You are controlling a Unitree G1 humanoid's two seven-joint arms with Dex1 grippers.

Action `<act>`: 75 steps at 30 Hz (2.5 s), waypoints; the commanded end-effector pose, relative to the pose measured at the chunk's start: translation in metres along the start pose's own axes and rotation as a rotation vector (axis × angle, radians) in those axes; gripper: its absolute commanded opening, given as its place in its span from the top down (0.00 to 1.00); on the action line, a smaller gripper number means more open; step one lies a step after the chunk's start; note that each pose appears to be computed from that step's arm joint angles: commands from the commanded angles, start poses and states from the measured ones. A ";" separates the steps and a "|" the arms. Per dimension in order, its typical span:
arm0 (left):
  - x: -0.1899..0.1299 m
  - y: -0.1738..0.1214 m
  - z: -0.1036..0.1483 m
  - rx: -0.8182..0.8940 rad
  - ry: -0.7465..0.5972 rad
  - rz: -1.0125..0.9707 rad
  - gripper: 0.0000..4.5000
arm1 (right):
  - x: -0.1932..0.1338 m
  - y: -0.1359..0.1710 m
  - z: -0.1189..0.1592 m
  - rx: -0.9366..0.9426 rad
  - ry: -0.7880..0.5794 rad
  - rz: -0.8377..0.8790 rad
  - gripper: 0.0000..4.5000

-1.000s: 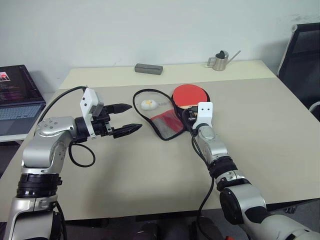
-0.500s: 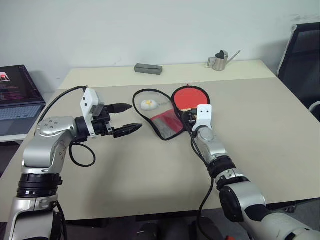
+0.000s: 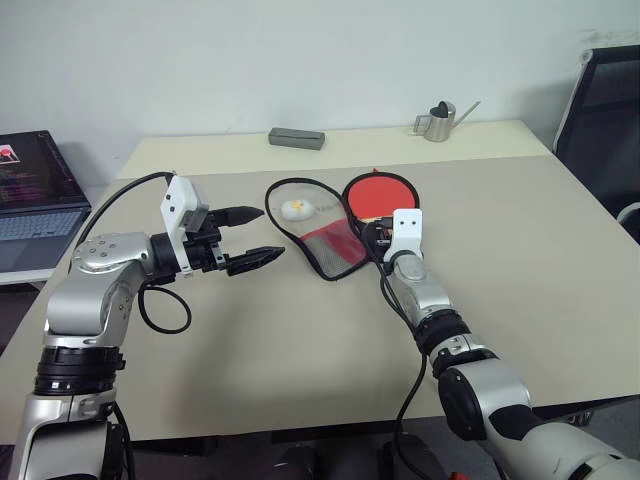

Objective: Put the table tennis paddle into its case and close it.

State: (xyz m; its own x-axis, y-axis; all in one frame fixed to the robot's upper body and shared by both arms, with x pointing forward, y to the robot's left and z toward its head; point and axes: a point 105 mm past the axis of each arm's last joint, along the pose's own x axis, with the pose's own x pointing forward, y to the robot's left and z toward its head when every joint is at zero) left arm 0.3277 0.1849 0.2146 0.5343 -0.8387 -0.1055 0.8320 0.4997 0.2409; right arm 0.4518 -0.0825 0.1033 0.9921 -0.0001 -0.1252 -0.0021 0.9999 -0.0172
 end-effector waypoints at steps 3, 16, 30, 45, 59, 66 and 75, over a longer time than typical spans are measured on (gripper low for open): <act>0.002 0.000 0.012 0.044 -0.025 -0.006 0.00 | 0.001 0.008 0.030 0.057 -0.095 0.023 0.49; 0.002 -0.001 0.011 0.039 -0.029 -0.002 0.00 | -0.015 0.007 0.054 0.141 -0.121 0.092 0.01; -0.006 0.009 -0.006 0.001 -0.002 0.076 0.00 | -0.076 -0.038 0.076 0.095 -0.100 0.313 0.01; 0.001 0.044 -0.058 -0.048 0.083 0.221 0.00 | -0.120 -0.053 0.111 -0.135 -0.213 0.740 0.01; 0.035 0.064 -0.083 -0.039 0.139 0.252 0.00 | -0.138 -0.106 0.105 -0.349 -0.033 0.802 0.01; 0.056 0.069 -0.092 -0.053 0.161 0.299 0.00 | -0.138 -0.106 0.109 -0.343 -0.063 0.780 0.01; 0.071 0.066 -0.103 -0.046 0.220 0.306 0.00 | -0.141 -0.111 0.112 -0.346 -0.072 0.755 0.01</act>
State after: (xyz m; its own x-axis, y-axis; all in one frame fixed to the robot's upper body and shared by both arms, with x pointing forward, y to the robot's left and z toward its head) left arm 0.4308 0.1830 0.1110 0.7617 -0.5900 -0.2680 0.6439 0.7353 0.2113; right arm 0.3299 -0.1896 0.2151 0.6979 0.6830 -0.2155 -0.7162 0.6653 -0.2107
